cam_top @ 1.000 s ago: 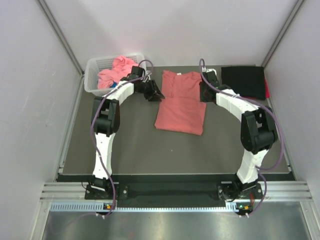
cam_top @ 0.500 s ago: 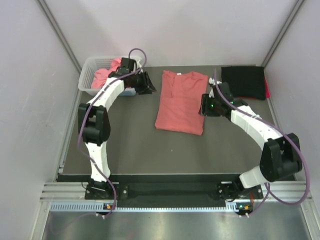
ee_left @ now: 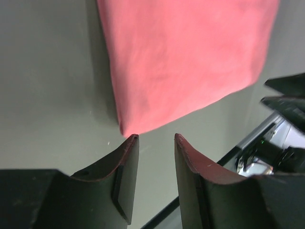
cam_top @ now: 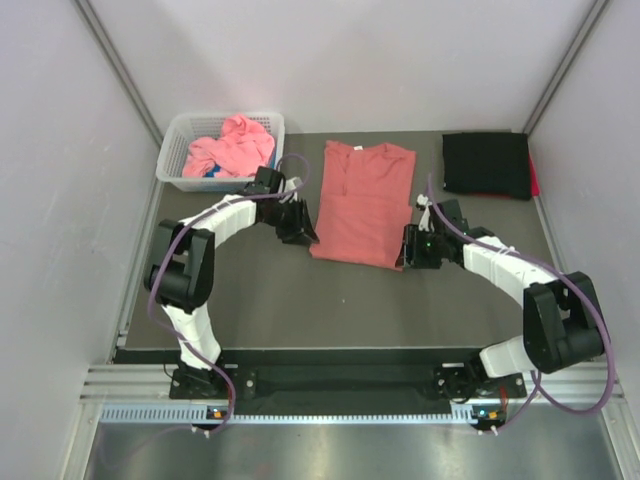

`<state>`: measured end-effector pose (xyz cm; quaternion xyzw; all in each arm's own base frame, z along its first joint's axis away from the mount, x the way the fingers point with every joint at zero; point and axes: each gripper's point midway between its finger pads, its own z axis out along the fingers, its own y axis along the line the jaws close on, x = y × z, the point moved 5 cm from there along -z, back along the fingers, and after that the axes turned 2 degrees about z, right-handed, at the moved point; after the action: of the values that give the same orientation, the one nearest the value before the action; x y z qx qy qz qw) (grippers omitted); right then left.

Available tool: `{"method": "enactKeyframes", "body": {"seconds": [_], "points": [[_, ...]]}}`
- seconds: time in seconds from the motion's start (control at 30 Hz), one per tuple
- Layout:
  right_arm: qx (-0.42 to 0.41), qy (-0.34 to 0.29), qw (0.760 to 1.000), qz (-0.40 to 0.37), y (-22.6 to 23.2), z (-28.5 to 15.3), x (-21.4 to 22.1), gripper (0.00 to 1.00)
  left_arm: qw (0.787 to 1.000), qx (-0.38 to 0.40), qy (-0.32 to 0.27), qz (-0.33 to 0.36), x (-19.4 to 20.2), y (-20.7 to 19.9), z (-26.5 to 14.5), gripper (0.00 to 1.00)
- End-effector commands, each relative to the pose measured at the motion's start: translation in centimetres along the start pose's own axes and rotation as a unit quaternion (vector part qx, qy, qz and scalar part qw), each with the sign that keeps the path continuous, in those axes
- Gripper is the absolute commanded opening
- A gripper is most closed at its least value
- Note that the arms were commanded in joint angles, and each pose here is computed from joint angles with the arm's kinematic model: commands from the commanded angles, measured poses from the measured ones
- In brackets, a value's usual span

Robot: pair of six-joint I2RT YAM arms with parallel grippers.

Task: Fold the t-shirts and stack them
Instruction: Fold the tshirt

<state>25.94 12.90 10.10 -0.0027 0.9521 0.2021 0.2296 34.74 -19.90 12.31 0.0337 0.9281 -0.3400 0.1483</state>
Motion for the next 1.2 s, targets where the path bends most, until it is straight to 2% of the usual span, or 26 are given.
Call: {"method": "enactKeyframes", "body": {"seconds": [0.0,0.57,1.0,1.17], "points": [[-0.039,-0.034,0.999,-0.005,0.3,0.4,-1.3,0.5,0.999,0.028,-0.023,0.018,-0.1,-0.1,0.5,0.41],[-0.044,-0.037,0.998,-0.006,-1.0,1.9,-1.4,0.5,1.0,0.017,0.002,-0.009,1.8,2.0,2.8,0.36],[-0.042,-0.032,0.999,-0.012,-1.3,2.0,-1.3,0.5,1.0,0.001,-0.006,-0.019,2.8,2.1,2.0,0.38],[-0.043,-0.031,0.999,-0.014,-1.5,2.0,-1.2,0.5,0.999,-0.024,-0.014,-0.02,2.0,2.4,1.8,0.42]]}}
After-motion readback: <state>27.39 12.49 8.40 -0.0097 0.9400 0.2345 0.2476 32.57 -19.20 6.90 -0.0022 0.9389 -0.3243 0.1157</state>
